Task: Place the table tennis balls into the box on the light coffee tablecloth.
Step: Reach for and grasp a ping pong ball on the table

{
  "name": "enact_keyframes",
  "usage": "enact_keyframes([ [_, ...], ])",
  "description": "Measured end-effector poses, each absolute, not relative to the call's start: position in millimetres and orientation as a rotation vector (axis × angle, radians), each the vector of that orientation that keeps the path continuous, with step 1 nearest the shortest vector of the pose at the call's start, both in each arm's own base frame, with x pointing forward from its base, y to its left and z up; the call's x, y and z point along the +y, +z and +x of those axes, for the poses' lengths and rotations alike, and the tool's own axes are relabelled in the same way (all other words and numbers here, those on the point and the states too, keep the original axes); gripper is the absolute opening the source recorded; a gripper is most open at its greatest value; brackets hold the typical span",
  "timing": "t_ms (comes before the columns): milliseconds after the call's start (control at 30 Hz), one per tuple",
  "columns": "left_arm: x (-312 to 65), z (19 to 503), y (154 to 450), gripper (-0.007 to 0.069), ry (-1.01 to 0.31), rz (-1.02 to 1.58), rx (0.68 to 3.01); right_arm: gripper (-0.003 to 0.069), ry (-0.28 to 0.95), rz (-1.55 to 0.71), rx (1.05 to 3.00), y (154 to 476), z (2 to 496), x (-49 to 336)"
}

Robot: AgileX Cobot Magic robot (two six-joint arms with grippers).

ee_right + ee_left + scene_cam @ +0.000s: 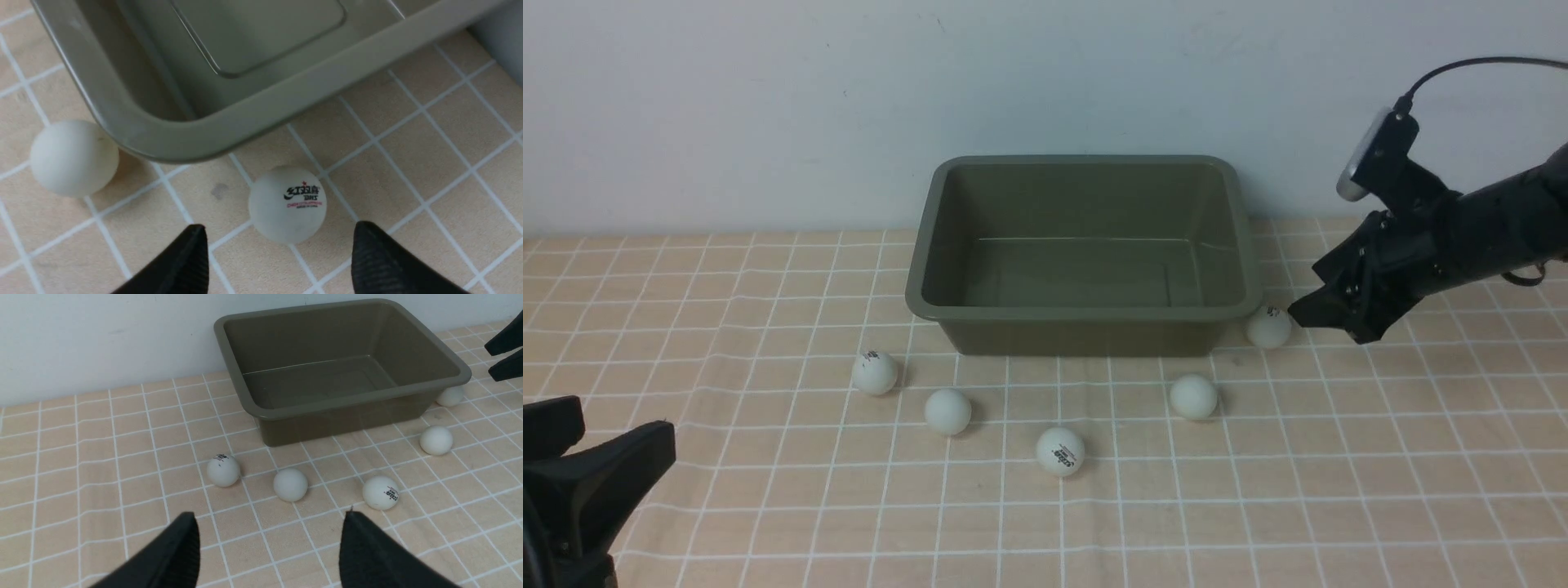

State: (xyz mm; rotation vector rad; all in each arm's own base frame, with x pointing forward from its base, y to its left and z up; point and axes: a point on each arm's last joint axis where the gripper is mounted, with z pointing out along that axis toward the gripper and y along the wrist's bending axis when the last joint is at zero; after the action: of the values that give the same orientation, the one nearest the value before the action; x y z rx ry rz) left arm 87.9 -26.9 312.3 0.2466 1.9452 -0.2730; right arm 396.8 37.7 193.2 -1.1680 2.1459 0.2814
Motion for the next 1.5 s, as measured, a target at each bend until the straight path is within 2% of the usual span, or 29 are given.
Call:
enact_keyframes([
  [467,-27,88,312,0.0386,-0.269,0.253,1.944,0.0434,0.296,-1.21,2.157,165,404,38],
  [700,-27,88,312,0.0386,-0.269,0.253,1.944,0.0448,0.313,-1.186,2.149,161,412,39],
  [967,-27,88,312,0.0386,-0.269,0.253,1.944,0.0467,0.393,-1.163,2.16,157,425,42],
  [1233,-27,88,312,0.0386,-0.269,0.253,1.944,0.0467,0.396,-1.184,2.154,156,424,48],
  [1500,-27,88,312,0.0386,-0.269,0.253,1.944,0.0467,0.332,-1.2,2.153,144,429,53],
])
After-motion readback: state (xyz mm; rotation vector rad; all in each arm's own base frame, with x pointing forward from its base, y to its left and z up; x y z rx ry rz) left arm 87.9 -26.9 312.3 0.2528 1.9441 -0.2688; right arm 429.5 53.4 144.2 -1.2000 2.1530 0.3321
